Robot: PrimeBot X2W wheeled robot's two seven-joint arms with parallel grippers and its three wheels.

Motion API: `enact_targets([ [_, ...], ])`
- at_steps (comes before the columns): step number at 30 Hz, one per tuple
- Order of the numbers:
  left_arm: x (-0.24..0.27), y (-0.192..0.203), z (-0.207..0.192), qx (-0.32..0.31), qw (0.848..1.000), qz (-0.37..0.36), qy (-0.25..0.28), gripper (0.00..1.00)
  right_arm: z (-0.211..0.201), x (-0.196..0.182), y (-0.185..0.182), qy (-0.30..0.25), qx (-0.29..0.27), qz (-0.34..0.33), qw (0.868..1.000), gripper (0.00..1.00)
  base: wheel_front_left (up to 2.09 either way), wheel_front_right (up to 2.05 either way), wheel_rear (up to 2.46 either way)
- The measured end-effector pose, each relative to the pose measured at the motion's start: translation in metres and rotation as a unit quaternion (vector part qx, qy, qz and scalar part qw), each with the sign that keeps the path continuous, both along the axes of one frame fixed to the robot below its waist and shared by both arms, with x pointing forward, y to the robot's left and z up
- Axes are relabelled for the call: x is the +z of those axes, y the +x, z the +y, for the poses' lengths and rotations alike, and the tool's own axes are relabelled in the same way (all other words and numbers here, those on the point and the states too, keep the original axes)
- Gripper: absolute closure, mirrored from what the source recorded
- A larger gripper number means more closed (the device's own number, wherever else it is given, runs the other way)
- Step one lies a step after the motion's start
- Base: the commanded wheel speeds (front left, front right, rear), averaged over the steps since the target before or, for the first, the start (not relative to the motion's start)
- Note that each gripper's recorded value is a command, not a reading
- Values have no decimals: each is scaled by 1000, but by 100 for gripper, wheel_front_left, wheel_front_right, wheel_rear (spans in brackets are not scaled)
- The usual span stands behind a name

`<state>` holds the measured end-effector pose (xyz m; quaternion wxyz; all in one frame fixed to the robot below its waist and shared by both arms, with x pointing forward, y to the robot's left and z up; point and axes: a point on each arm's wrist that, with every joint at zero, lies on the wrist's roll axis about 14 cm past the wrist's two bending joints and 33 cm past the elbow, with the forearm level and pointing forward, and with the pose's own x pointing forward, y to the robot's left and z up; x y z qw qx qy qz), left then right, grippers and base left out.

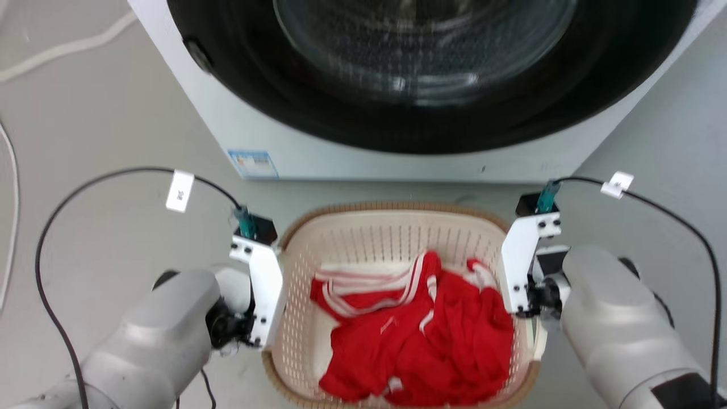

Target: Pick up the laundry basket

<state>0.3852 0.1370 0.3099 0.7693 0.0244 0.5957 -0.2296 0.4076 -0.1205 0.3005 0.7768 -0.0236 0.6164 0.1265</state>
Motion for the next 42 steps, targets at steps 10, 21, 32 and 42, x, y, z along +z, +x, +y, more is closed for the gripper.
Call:
enact_targets([
  [10,52,-22,2,-2,1000,-15,1,100,4,53,-29,9,5,-11,1000,100,0,0,0],
  [21,72,-45,10,4,1000,-23,12,100,11,77,-51,22,9,-28,999,100,0,0,0],
  [32,75,-52,15,9,1000,-17,20,100,16,78,-57,29,12,-27,999,100,0,0,0],
  [42,71,-54,17,11,1000,-5,23,100,18,73,-62,35,7,-19,999,100,0,0,0],
])
